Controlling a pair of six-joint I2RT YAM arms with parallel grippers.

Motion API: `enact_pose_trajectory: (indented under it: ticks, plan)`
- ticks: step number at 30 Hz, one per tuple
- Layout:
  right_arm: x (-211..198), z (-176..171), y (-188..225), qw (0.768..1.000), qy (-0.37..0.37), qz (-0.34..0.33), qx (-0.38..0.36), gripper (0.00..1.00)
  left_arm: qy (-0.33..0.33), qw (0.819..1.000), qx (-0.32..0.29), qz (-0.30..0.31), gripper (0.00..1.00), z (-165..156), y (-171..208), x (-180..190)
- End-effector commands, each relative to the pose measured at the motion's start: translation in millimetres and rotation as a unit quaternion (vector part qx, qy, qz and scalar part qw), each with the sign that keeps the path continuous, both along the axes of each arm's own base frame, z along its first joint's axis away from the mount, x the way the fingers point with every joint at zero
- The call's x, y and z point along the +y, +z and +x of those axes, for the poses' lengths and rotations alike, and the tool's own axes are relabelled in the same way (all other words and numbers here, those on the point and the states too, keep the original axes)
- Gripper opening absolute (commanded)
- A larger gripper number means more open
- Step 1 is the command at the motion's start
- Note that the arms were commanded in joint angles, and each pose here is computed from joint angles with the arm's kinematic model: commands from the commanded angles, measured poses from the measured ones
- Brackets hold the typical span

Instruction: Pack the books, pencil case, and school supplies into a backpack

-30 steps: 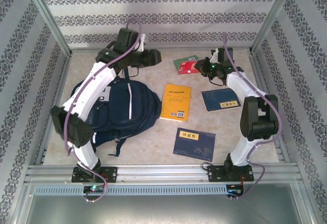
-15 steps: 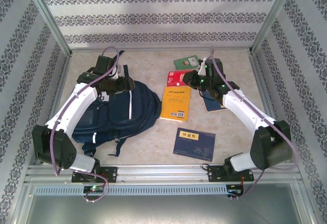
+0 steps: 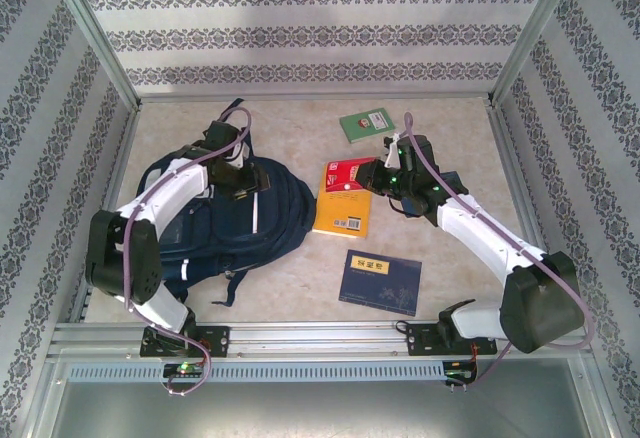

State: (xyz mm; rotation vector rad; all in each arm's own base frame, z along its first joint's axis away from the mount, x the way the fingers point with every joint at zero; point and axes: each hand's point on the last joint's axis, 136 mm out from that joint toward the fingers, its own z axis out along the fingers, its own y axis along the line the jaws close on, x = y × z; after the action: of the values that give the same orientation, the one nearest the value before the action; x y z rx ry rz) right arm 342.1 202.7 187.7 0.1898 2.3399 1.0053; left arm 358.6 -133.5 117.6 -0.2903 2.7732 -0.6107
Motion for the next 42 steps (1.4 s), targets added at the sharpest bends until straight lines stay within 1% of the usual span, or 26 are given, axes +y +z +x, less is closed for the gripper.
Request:
enact_pose_trajectory:
  ticks: [1, 5, 11, 15, 16, 19, 20, 24, 28, 32, 36, 39, 42]
  plan:
    - [1, 1, 7, 1.000, 0.006, -0.002, -0.027, 0.06, -0.016, 1.000, -0.011, -0.024, 0.49, 6, -2, -13]
    - [4, 2, 3, 1.000, 0.010, 0.000, -0.023, 0.06, -0.033, 0.999, -0.006, -0.015, 0.42, 7, -9, -22]
    - [4, 2, -2, 1.000, 0.009, 0.001, -0.018, 0.05, -0.042, 0.999, 0.006, -0.002, 0.34, 8, -23, -22]
    - [4, 2, -5, 1.000, 0.009, -0.002, -0.017, 0.05, -0.048, 0.999, 0.009, -0.003, 0.25, 11, -28, -25]
    - [3, 2, -6, 1.000, 0.008, -0.004, -0.016, 0.05, -0.050, 0.999, 0.008, -0.004, 0.22, 11, -28, -26]
    - [1, 2, -6, 1.000, 0.006, -0.007, -0.017, 0.05, -0.058, 0.998, 0.003, -0.004, 0.04, 14, -22, -27]
    - [0, 1, -6, 1.000, 0.005, -0.010, -0.018, 0.05, -0.061, 0.998, -0.001, -0.003, 0.00, 14, -17, -27]
    - [-7, 0, -1, 0.999, -0.005, -0.027, -0.027, 0.05, -0.072, 0.997, -0.029, 0.002, 0.00, 14, 17, -25]
    - [-13, -2, 6, 0.998, -0.014, -0.037, -0.038, 0.06, -0.090, 0.994, -0.067, 0.001, 0.00, 9, 62, -24]
    - [-2, -5, 19, 0.999, 0.010, -0.012, -0.045, 0.08, -0.108, 0.987, -0.115, 0.015, 0.00, 1, 110, -19]
    - [6, -12, 32, 0.998, 0.028, 0.005, -0.054, 0.09, -0.120, 0.979, -0.164, 0.027, 0.00, -11, 148, -12]
    - [8, -18, 41, 0.997, 0.037, 0.017, -0.062, 0.09, -0.127, 0.969, -0.208, 0.042, 0.00, -19, 176, -5]
    - [19, -27, 49, 0.995, 0.065, 0.044, -0.068, 0.08, -0.137, 0.956, -0.256, 0.045, 0.00, -24, 203, 0]
